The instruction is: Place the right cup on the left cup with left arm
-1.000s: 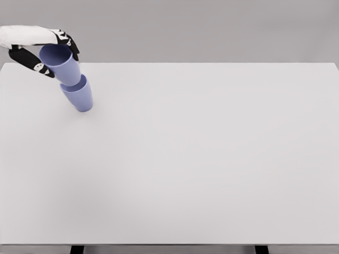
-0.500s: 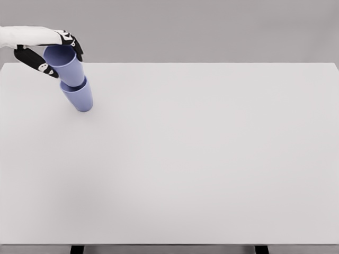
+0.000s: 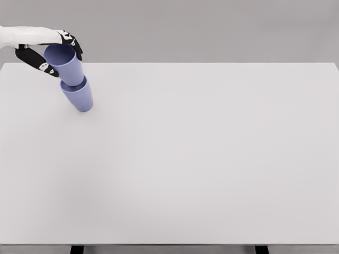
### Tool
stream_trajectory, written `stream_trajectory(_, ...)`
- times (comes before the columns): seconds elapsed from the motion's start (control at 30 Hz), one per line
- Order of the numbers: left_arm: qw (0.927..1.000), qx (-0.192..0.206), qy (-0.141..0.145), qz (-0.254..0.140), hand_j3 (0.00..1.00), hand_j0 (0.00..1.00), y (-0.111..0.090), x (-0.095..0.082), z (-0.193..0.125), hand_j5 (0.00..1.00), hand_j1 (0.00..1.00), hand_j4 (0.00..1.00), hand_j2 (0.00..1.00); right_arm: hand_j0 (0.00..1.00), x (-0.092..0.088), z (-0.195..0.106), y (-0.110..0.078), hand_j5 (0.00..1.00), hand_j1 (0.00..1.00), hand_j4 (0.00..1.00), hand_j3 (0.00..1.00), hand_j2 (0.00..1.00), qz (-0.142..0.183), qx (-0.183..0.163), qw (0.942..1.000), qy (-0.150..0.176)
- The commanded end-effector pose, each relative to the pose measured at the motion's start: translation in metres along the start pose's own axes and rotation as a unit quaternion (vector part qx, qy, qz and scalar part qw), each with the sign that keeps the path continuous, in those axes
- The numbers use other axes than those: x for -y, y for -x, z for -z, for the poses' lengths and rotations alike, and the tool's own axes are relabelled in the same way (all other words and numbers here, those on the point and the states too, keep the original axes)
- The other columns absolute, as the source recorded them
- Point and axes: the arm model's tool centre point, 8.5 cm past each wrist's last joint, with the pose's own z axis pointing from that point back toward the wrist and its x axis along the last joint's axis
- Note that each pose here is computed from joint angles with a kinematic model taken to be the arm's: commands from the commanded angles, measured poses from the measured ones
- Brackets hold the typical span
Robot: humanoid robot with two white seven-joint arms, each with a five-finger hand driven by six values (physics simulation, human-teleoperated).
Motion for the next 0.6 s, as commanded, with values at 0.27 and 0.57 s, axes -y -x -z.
stream_trajectory(0.27,1.0,-0.002,-0.002,-0.001,0.8,0.8,0.0011,0.0002,-0.002,0.8,0.8,0.8,0.8,1.0,-0.0001,0.0,0.0001,1.0,1.0,1.0,1.0,1.0,-0.001,0.0,1.0,0.0)
stream_trajectory(0.57,1.0,-0.001,-0.004,-0.001,0.82,0.82,0.0002,-0.0011,-0.0006,0.82,0.82,0.82,0.82,1.0,-0.0001,0.0,0.0001,1.0,1.0,1.0,1.0,1.0,-0.001,0.0,1.0,0.0)
